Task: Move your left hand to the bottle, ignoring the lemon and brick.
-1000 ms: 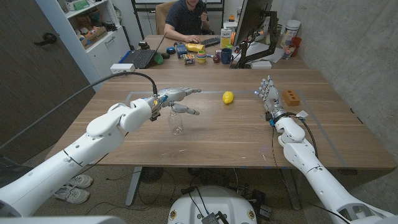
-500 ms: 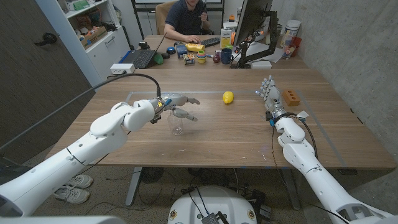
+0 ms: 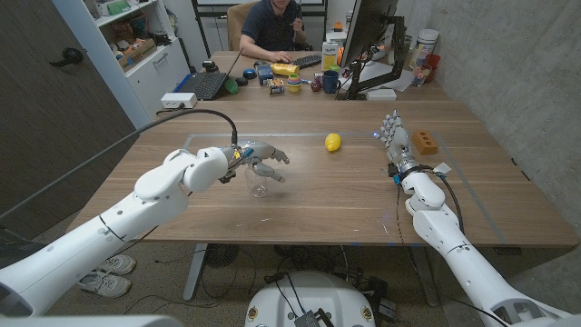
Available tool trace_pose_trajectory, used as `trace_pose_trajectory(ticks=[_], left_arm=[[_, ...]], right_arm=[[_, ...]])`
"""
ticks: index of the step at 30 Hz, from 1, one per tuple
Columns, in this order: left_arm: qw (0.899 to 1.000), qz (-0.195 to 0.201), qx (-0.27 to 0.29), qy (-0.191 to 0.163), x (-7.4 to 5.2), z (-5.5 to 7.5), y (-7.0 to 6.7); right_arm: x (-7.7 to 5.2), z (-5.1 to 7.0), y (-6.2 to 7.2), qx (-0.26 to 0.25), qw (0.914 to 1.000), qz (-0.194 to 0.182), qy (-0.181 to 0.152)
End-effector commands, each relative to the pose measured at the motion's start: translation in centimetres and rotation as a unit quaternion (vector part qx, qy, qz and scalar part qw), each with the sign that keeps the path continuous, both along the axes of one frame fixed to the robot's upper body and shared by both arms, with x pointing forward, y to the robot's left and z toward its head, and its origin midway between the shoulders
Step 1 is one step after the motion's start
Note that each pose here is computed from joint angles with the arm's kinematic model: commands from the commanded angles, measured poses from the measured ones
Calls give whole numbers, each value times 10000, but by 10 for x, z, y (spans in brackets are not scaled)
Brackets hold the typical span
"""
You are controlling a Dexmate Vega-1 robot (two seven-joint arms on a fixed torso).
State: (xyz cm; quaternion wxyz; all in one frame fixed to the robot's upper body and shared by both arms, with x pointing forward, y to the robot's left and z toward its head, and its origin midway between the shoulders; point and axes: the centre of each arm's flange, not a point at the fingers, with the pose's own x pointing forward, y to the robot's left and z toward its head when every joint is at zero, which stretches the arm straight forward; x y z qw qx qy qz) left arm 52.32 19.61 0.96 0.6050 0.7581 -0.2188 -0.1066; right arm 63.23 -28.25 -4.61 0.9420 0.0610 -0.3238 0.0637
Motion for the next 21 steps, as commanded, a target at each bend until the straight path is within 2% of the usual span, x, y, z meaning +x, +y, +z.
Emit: trace_pose_trajectory(ticks=[1,21], left_arm=[[9999,47,129,55,-4,-5,-6],[9998,105,151,-11,-9,-7,-7]], right_arm=[[-3,-1,0,7,10000,-24,-32],[-6,-5,-2,19,10000,-25,-7]])
